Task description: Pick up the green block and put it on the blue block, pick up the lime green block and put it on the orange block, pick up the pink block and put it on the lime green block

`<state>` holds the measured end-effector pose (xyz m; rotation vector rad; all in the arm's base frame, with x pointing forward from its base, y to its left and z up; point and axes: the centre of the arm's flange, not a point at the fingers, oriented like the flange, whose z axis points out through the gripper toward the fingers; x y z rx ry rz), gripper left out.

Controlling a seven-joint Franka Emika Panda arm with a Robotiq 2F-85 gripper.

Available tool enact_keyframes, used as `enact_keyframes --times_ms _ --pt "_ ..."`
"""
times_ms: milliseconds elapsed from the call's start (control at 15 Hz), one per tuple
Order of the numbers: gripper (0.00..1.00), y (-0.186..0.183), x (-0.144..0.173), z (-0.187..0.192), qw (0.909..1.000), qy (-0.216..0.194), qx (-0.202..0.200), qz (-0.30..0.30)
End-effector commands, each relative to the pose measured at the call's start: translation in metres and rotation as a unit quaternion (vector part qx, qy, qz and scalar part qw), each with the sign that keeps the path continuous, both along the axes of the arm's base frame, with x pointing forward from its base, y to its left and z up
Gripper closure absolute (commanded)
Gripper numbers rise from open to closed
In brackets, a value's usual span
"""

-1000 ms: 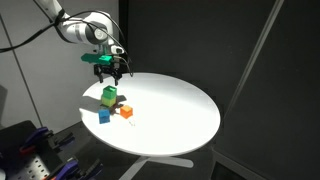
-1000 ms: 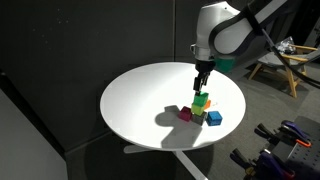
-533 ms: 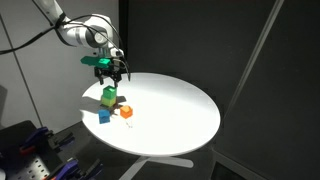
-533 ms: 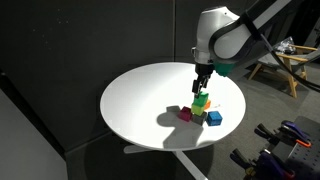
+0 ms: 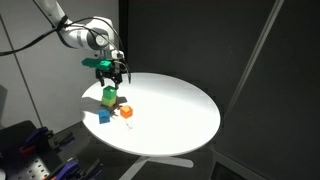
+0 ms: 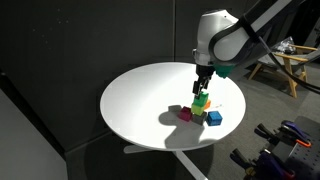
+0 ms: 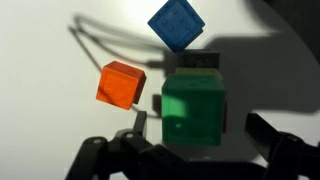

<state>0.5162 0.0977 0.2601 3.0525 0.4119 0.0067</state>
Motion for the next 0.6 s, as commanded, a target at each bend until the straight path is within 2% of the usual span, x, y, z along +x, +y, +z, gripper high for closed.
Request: enact_keyframes --times_ms 0,400,467,533 --pt "0.0 -0.004 -0.002 -0.003 0.9999 -0.007 -0.002 -0.011" --pt "0.0 -0.008 -0.002 -0.012 0.9999 0.001 -0.003 -0.013" --pt "0.25 -0.008 -0.002 -0.013 0.9999 0.001 -0.004 -0.013" --pt "0.25 -0.009 -0.001 -0.014 0.9999 0.002 -0.005 -0.013"
